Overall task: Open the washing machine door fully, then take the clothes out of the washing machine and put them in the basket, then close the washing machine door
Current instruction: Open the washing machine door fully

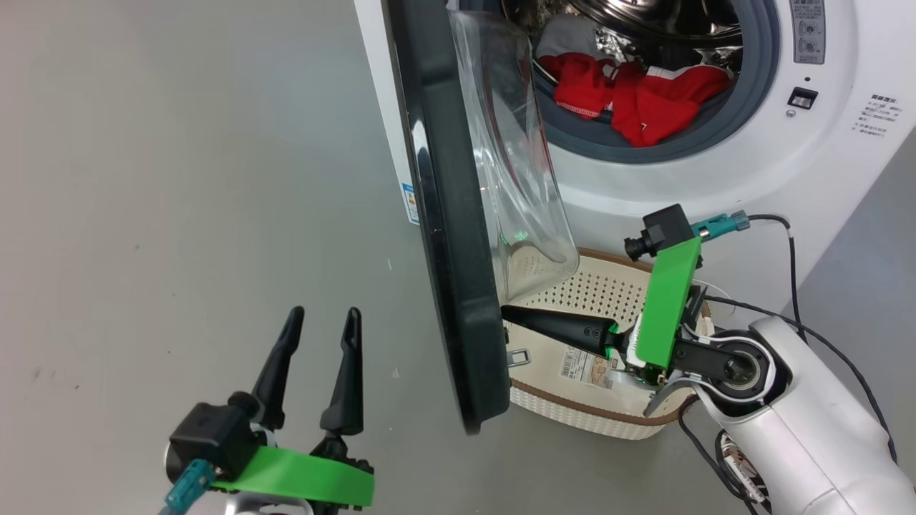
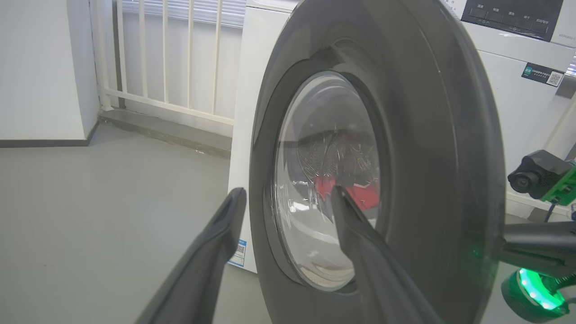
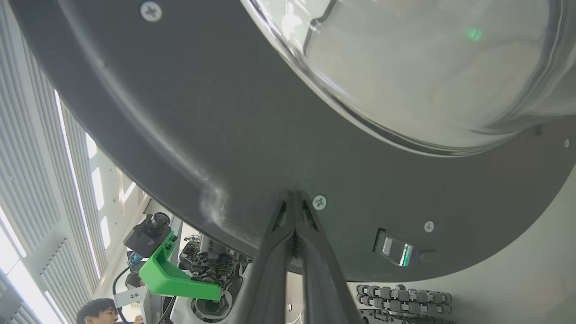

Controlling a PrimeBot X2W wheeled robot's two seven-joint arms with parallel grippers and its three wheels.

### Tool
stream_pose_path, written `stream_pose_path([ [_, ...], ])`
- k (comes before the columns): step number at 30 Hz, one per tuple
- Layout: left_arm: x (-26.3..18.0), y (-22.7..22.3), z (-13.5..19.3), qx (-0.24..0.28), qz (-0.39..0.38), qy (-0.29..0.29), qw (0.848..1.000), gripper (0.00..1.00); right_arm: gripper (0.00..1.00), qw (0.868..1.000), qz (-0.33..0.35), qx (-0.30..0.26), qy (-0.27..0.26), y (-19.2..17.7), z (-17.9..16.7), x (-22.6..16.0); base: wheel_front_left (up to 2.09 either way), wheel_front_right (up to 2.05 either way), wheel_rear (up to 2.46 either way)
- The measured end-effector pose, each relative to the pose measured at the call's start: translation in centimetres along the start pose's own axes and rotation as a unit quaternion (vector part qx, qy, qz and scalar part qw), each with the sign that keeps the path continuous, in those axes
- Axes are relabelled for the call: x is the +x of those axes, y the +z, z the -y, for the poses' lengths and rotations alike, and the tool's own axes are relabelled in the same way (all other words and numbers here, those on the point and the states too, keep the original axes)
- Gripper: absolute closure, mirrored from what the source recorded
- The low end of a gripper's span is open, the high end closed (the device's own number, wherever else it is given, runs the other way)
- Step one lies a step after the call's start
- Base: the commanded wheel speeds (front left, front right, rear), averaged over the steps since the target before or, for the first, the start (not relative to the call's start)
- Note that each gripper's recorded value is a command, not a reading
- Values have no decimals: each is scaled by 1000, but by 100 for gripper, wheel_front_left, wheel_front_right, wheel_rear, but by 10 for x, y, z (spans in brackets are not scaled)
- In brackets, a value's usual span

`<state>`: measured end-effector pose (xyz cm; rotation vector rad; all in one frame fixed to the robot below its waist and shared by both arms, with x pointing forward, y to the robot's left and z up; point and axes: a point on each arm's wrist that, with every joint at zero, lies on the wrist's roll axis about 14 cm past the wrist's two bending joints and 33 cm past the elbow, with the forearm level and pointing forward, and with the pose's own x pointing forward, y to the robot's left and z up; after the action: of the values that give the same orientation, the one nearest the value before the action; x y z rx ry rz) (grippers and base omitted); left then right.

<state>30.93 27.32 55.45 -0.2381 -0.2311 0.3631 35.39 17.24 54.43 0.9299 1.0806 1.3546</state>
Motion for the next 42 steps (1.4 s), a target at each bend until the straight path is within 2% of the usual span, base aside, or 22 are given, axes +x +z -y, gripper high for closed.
stream_pose_path([
  [19,-3,4,-13,0,6,27,1000,0,100,1000,-25,0,8,-5,-5,14,0,0,0],
  [25,-3,7,-14,-2,11,28,1000,0,100,1000,9,-28,10,2,-15,14,0,0,0],
  [26,-3,8,-14,-3,12,28,1000,0,95,999,22,-40,5,5,-14,14,0,0,0],
  [27,-3,9,-14,-3,15,28,999,0,66,998,35,-53,-2,8,-14,13,0,0,0],
  [28,-3,11,-14,-3,18,29,999,0,54,996,51,-69,-9,11,-13,12,0,0,0],
  [29,-3,13,-16,-3,20,32,999,0,36,994,67,-87,-19,15,-11,11,0,0,0],
  [30,-2,15,-17,-3,23,33,999,0,11,990,82,-111,-31,18,-9,10,0,0,0],
  [31,-2,16,-17,-3,26,34,999,0,0,984,99,-140,-45,23,-7,8,0,0,0],
  [32,-2,18,-17,-3,28,34,999,0,0,977,117,-166,-60,27,-4,5,0,0,0],
  [33,-2,18,-17,-3,28,34,999,0,0,977,117,-166,-60,27,-4,5,0,0,0],
  [36,-5,19,-19,-4,30,36,999,0,0,956,161,-226,-96,35,8,-4,0,0,0],
  [39,-5,26,-19,-2,41,37,998,0,0,927,197,-293,-122,41,13,-11,0,0,0],
  [42,-5,35,-22,1,55,40,998,0,0,892,240,-358,-136,52,10,-19,0,0,0],
])
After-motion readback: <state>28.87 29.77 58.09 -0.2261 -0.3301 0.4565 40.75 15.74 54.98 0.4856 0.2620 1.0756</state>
